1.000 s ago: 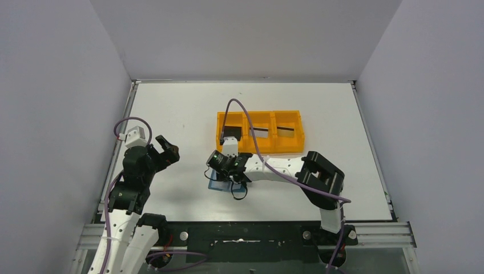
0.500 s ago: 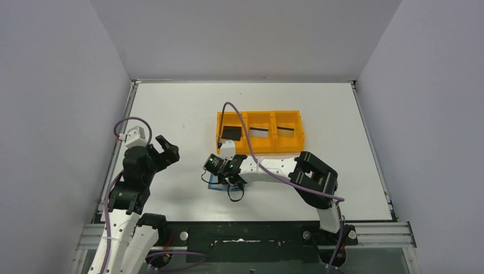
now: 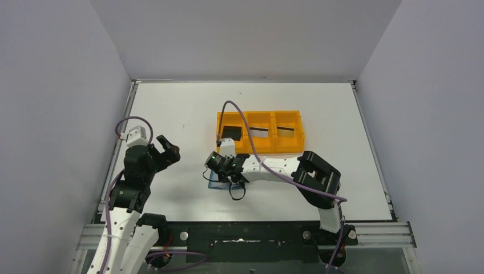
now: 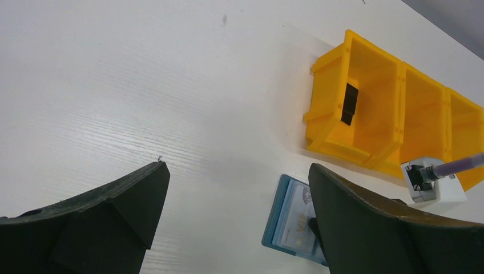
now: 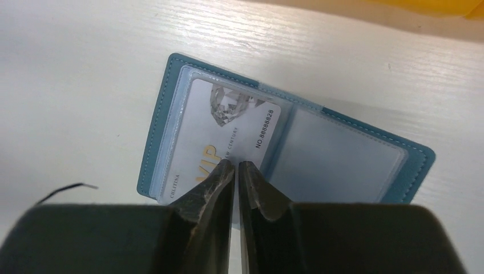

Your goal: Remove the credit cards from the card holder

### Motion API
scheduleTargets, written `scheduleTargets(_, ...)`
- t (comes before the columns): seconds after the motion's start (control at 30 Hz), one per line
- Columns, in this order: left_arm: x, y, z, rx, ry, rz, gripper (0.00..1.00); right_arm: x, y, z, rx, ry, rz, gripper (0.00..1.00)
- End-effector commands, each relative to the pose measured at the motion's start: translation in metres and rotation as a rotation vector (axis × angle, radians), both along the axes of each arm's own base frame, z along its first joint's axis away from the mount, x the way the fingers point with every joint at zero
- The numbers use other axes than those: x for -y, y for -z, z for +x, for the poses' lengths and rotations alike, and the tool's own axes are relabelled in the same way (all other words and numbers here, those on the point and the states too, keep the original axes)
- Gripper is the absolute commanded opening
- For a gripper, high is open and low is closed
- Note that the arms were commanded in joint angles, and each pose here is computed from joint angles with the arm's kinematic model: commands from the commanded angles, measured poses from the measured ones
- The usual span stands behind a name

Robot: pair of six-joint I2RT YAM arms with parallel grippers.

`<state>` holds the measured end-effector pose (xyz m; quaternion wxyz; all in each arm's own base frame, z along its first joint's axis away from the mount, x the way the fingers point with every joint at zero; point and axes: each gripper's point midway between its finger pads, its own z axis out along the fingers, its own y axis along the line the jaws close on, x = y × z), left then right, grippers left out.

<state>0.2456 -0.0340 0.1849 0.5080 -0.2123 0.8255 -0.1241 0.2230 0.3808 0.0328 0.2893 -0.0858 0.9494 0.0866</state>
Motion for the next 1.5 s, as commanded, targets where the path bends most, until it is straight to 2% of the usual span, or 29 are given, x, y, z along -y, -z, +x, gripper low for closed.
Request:
scheduleTargets(0.0,0.003,-0.012,0.007,0.050,0.007,-0.017,0.96,-0.007,-0.043,0.013,0.080,0.010,0.086,0.16)
scheduleTargets(0.1,0.002,-0.011,0.008,0.047,0.004,-0.016,0.96,-0.010,-0.044,0.016,0.078,0.025,0.097,0.32)
scheduleTargets(0.17,0.003,-0.010,0.008,0.043,0.006,-0.016,0.96,-0.010,-0.037,0.017,0.069,0.030,0.074,0.36)
scheduleTargets(0.53,0.004,-0.010,0.008,0.046,0.012,-0.017,0.96,-0.001,0.005,0.008,-0.005,0.024,-0.010,0.36)
scheduleTargets(0.63,0.003,-0.010,0.008,0.046,0.007,-0.017,0.96,0.002,0.010,0.007,-0.009,0.028,-0.028,0.31)
scheduleTargets(0.83,0.004,-0.009,0.009,0.037,0.011,-0.017,0.95,0.007,0.001,0.011,0.019,0.044,-0.025,0.06)
scheduleTargets(0.93,0.004,-0.009,0.009,0.037,0.013,-0.018,0.96,0.002,-0.009,0.011,0.029,0.031,0.015,0.00)
scheduleTargets(1.27,0.009,-0.006,0.010,0.028,0.039,-0.025,0.95,-0.013,-0.047,0.009,0.054,-0.032,0.269,0.00)
scheduleTargets(1.47,0.017,0.001,0.012,0.001,0.075,-0.039,0.96,-0.011,-0.058,0.006,0.066,-0.064,0.340,0.00)
